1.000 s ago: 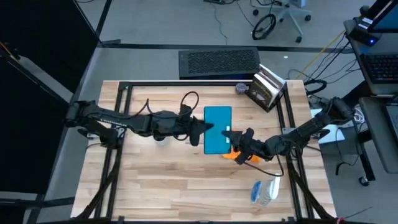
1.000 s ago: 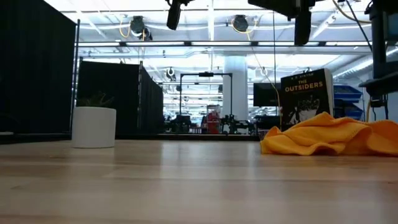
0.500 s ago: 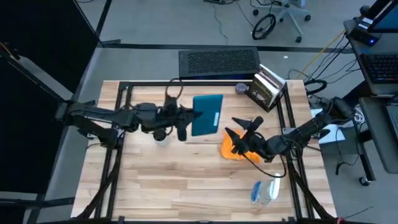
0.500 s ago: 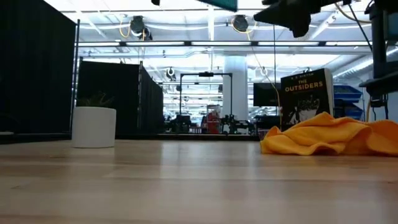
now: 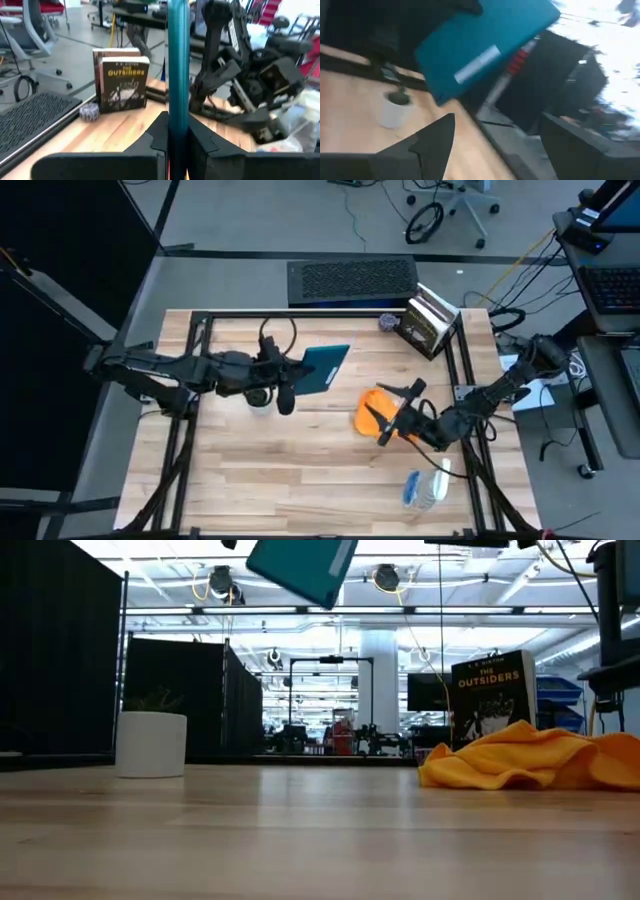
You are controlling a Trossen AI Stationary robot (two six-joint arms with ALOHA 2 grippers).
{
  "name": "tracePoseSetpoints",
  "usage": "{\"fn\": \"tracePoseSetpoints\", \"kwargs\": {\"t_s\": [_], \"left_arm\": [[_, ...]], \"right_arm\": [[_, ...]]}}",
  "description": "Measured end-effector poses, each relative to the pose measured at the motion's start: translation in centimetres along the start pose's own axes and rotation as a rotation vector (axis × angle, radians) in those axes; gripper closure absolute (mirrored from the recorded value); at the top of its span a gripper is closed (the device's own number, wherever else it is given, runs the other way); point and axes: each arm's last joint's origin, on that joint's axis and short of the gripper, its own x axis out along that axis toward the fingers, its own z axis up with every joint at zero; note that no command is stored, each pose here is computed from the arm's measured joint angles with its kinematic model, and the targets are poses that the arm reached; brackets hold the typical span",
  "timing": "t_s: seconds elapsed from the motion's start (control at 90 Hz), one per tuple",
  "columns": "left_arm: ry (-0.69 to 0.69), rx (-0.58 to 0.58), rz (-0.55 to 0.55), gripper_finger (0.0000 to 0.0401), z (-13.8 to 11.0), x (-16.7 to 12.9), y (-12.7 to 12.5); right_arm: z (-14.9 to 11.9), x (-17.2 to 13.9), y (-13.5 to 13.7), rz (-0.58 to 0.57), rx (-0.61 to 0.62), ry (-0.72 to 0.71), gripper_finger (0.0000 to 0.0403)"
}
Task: Apply microfiber cloth
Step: Spray the blue tablet with the transparent spray bottle
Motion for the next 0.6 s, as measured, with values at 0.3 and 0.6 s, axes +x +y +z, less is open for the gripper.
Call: {"fn": "tracePoseSetpoints", "kwargs": {"t_s": [0.3,0.6], "left_arm": [[-0.001,-0.001,-0.009,0.0386,0.0,0.0,-0.1],[-0.001,0.011,-0.027,0.0386,-0.1,-0.2,-0.5]], "right_arm": [[4.5,1.7,0.6,0.397,0.250,-0.129,0.0135],[12.8,0.6,-1.3,0.526,0.192,0.233,0.0135]]}}
